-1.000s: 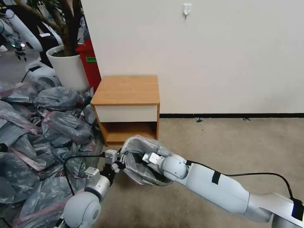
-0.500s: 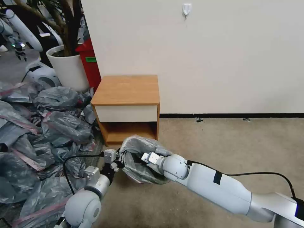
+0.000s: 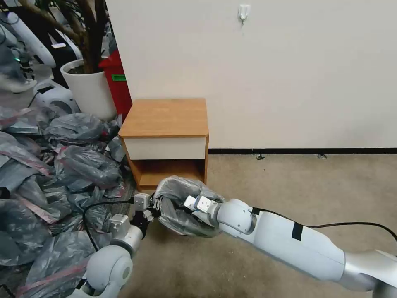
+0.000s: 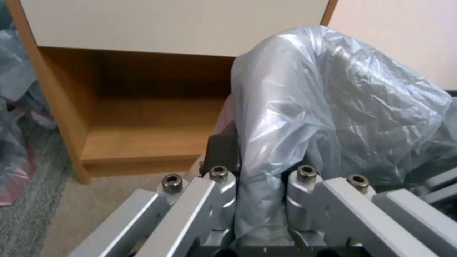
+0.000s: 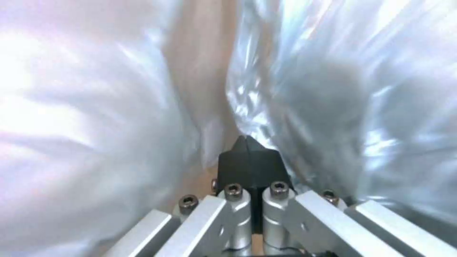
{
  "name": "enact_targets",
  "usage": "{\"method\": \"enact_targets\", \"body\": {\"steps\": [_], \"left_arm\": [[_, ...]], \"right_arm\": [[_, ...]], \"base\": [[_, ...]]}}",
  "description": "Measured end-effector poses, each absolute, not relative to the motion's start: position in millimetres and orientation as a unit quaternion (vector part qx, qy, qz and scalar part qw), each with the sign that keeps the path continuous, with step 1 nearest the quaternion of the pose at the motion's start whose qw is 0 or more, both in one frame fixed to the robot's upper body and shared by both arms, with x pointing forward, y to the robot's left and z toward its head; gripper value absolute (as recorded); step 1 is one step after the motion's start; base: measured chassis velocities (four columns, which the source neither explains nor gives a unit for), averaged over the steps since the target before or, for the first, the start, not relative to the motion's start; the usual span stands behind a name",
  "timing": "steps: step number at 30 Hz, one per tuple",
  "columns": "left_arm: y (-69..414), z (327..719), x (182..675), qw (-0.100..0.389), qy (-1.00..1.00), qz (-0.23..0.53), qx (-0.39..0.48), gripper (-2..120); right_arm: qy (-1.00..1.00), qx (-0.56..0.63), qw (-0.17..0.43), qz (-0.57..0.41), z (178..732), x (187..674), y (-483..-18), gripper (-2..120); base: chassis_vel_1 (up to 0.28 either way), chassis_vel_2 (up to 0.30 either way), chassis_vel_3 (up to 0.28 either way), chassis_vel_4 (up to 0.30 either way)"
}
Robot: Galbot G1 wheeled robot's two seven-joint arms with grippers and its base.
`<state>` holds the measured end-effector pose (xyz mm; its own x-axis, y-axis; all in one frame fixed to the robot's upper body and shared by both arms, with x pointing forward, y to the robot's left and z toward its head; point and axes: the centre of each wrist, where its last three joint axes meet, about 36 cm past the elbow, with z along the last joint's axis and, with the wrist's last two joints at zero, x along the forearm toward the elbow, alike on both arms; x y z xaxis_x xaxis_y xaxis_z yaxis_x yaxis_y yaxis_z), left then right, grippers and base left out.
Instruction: Pick up the garbage bag from the table and place it over the trash can.
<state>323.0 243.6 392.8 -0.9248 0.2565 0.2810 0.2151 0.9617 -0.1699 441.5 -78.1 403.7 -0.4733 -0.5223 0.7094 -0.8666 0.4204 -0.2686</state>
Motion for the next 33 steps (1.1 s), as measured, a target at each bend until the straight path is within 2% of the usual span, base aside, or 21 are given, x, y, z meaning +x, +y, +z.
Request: {"method": "enact_targets", "body": {"steps": [12, 16, 19, 21, 23, 25, 26, 29, 33], "left_arm": [[247, 393, 323, 0.154, -0.978, 0.08, -0.115, 9], [247, 394, 323, 0.165, -0.974, 0.11, -0.105, 9], [246, 396, 323, 0.176, -0.97, 0.133, -0.099, 9], [245, 400, 323, 0.186, -0.966, 0.154, -0.094, 9], [245, 402, 323, 0.189, -0.965, 0.159, -0.092, 9], [243, 404, 322, 0.201, -0.958, 0.186, -0.087, 9], [243, 404, 322, 0.201, -0.958, 0.186, -0.087, 9], [237, 402, 320, 0.214, -0.95, 0.21, -0.085, 9], [231, 399, 316, 0.224, -0.944, 0.228, -0.081, 9]], "right_arm": [[-0.808, 0.434, 0.256, 0.306, 437, 435, -106, 0], [-0.821, 0.424, 0.241, 0.298, 456, 428, -125, 0], [-0.843, 0.41, 0.214, 0.274, 483, 421, -146, 0], [-0.874, 0.39, 0.164, 0.238, 505, 410, -172, 0], [-0.881, 0.385, 0.153, 0.231, 509, 408, -177, 0], [-0.916, 0.34, 0.089, 0.193, 529, 397, -199, 0], [-0.916, 0.34, 0.089, 0.193, 529, 397, -199, 0], [-0.947, 0.292, 0.033, 0.126, 541, 374, -213, 0], [-0.963, 0.258, -0.007, 0.075, 544, 352, -223, 0]], "base": [[0.0, 0.0, 0.0, 0.0], [0.0, 0.0, 0.0, 0.0], [0.0, 0.0, 0.0, 0.0], [0.0, 0.0, 0.0, 0.0], [0.0, 0.0, 0.0, 0.0], [0.0, 0.0, 0.0, 0.0], [0.0, 0.0, 0.0, 0.0], [0.0, 0.0, 0.0, 0.0], [0.0, 0.0, 0.0, 0.0]]}}
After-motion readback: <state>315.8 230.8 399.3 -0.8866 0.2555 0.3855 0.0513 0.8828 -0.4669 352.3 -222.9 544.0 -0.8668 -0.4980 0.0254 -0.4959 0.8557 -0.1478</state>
